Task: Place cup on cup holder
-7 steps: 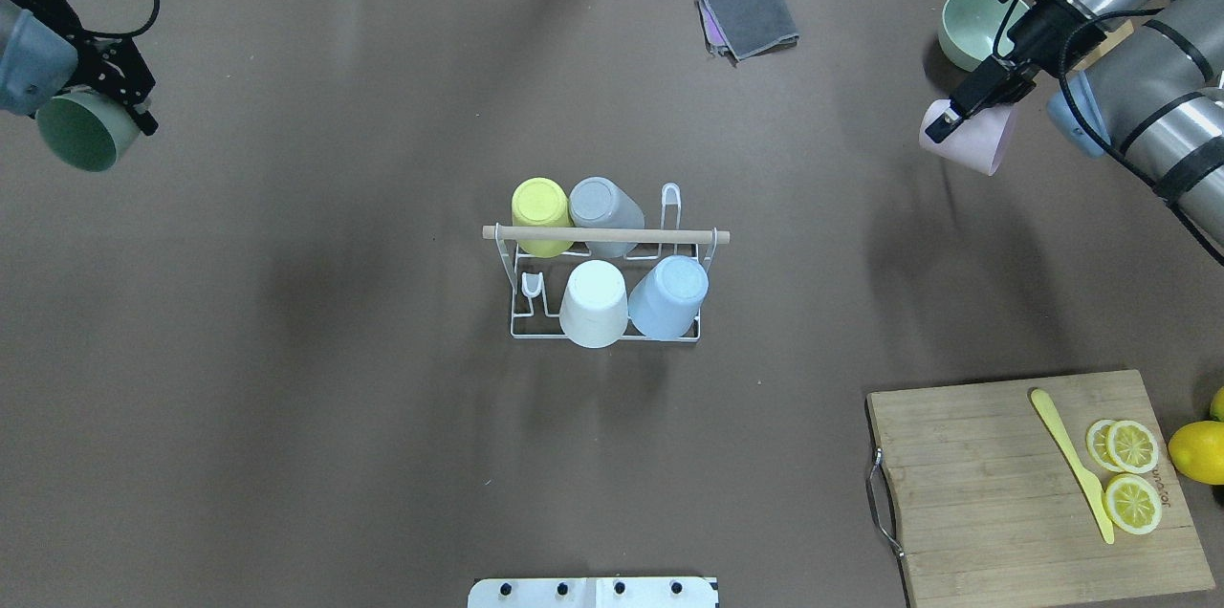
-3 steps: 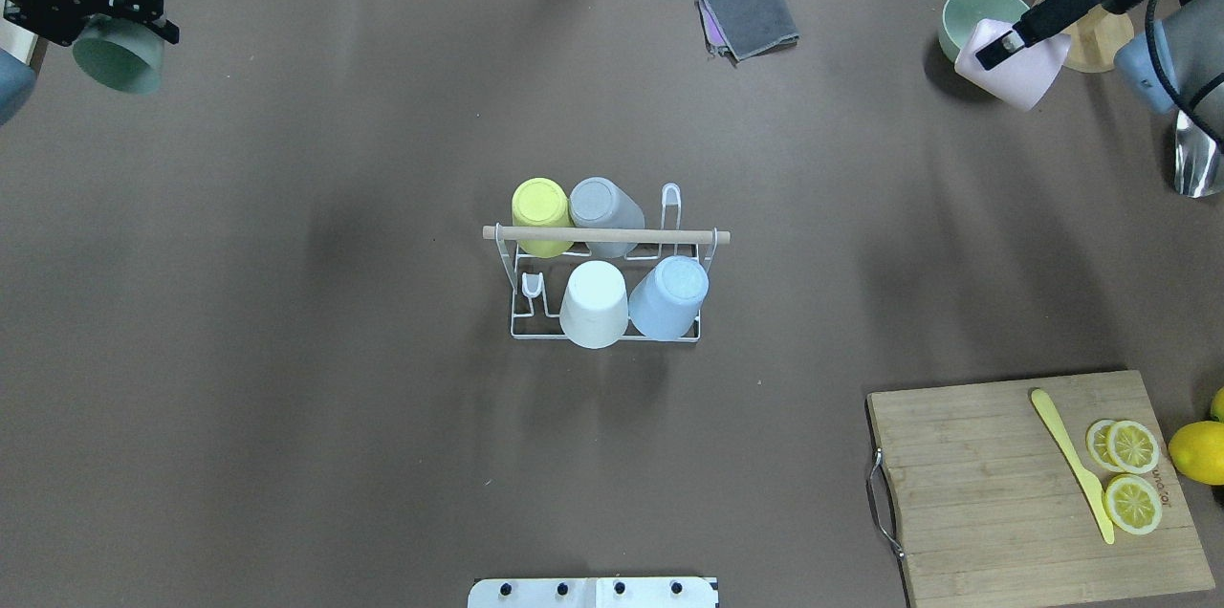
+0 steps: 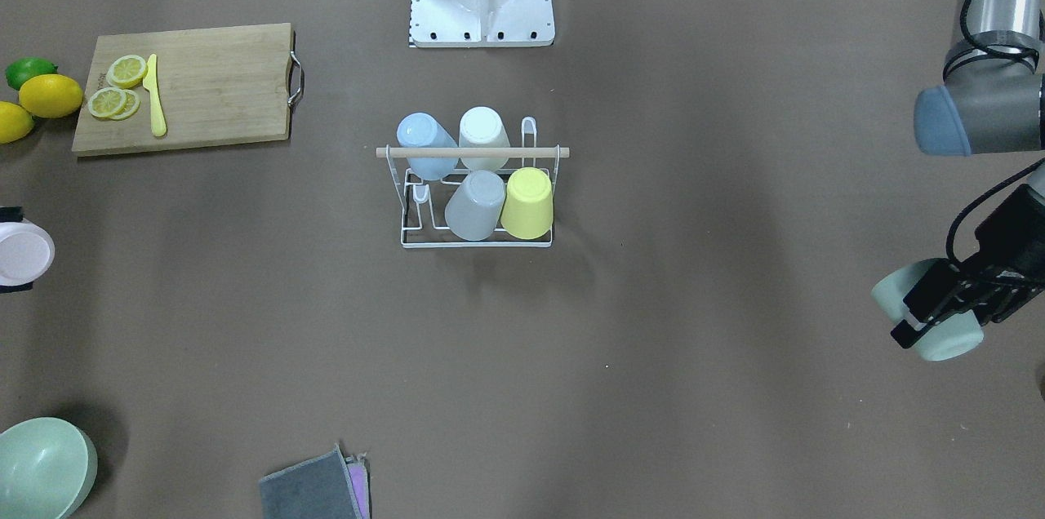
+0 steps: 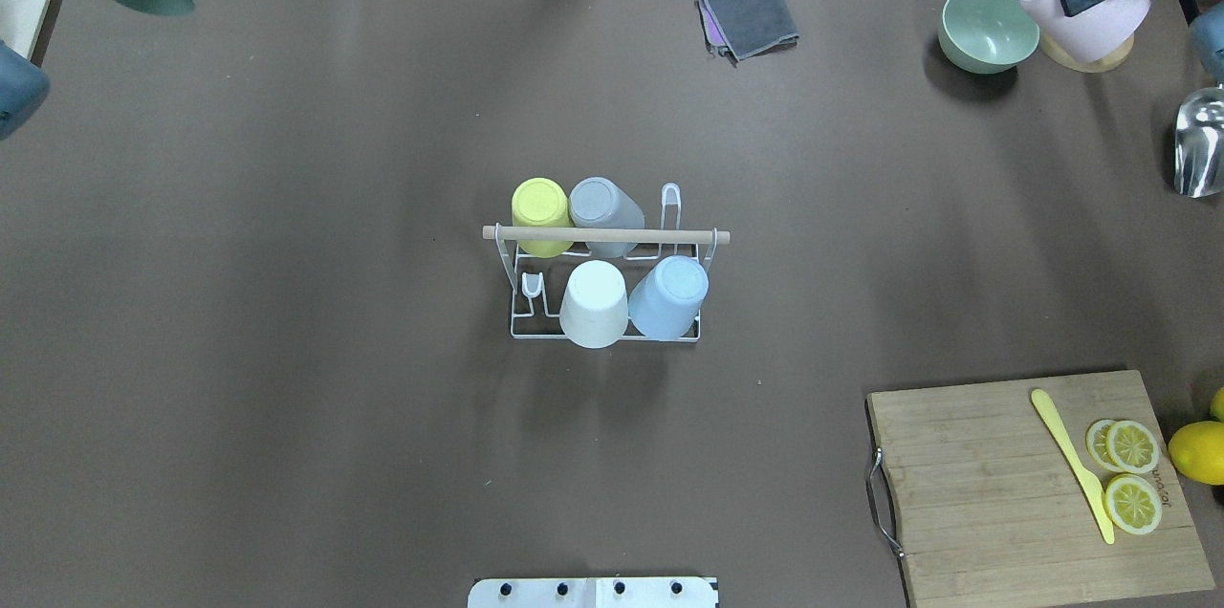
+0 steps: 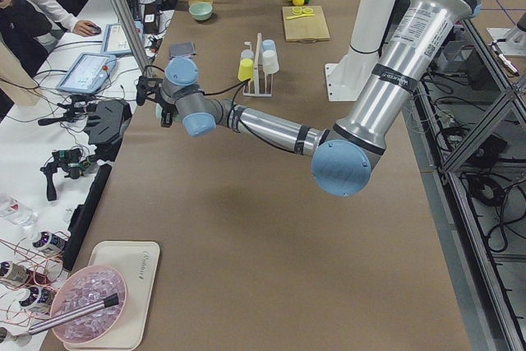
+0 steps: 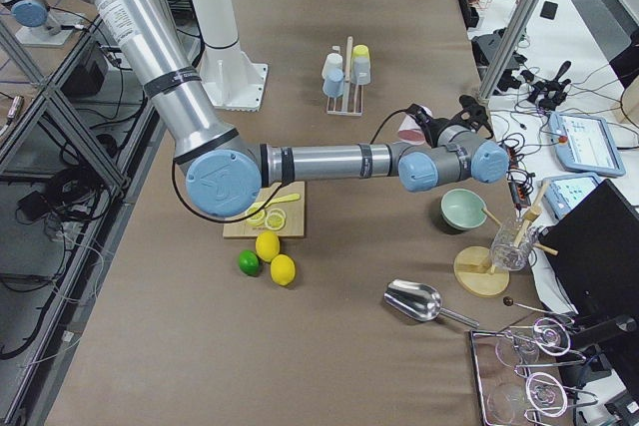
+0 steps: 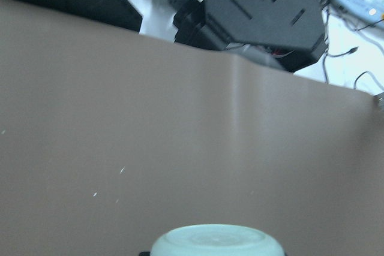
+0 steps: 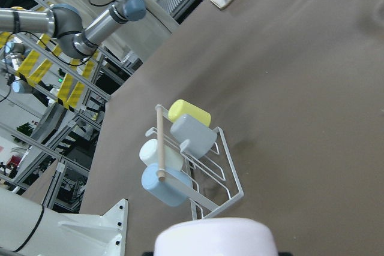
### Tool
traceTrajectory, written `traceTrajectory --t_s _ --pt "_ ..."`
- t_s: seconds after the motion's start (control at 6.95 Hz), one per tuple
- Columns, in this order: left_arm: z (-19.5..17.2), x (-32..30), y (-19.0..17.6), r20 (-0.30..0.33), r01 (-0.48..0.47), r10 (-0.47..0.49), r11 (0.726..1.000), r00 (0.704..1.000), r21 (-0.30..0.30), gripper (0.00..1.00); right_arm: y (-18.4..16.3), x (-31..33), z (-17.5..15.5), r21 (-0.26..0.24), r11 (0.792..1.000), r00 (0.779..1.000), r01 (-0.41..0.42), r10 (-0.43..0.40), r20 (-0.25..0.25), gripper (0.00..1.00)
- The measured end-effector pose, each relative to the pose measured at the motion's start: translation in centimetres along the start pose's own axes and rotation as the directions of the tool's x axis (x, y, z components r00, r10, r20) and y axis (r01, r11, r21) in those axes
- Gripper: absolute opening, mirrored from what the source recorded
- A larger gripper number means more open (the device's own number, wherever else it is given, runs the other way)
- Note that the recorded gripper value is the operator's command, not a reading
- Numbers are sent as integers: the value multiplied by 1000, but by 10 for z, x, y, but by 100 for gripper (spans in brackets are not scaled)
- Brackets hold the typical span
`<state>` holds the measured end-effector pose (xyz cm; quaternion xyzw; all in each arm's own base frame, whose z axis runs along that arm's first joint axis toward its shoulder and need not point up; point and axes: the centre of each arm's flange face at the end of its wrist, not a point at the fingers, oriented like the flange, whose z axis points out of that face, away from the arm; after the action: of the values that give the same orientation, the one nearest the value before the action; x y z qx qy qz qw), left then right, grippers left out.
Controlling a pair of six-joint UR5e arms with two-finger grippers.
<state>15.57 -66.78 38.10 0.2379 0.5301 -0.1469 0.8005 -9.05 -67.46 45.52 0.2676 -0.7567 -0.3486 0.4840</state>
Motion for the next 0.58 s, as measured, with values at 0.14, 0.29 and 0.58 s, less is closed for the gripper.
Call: traceTrajectory --t_s 0.14,0.29,0.58 --pt "-4 16 2 -42 -37 42 992 998 119 0 -6 -9 -2 32 998 997 52 -54 51 31" --pt "0 34 13 -90 -61 83 973 992 224 0 -11 -14 -1 61 992 990 107 -112 89 31" --pt "15 73 52 -186 -71 164 903 969 424 0 -8 -9 -1 127 961 958 244 -259 119 31"
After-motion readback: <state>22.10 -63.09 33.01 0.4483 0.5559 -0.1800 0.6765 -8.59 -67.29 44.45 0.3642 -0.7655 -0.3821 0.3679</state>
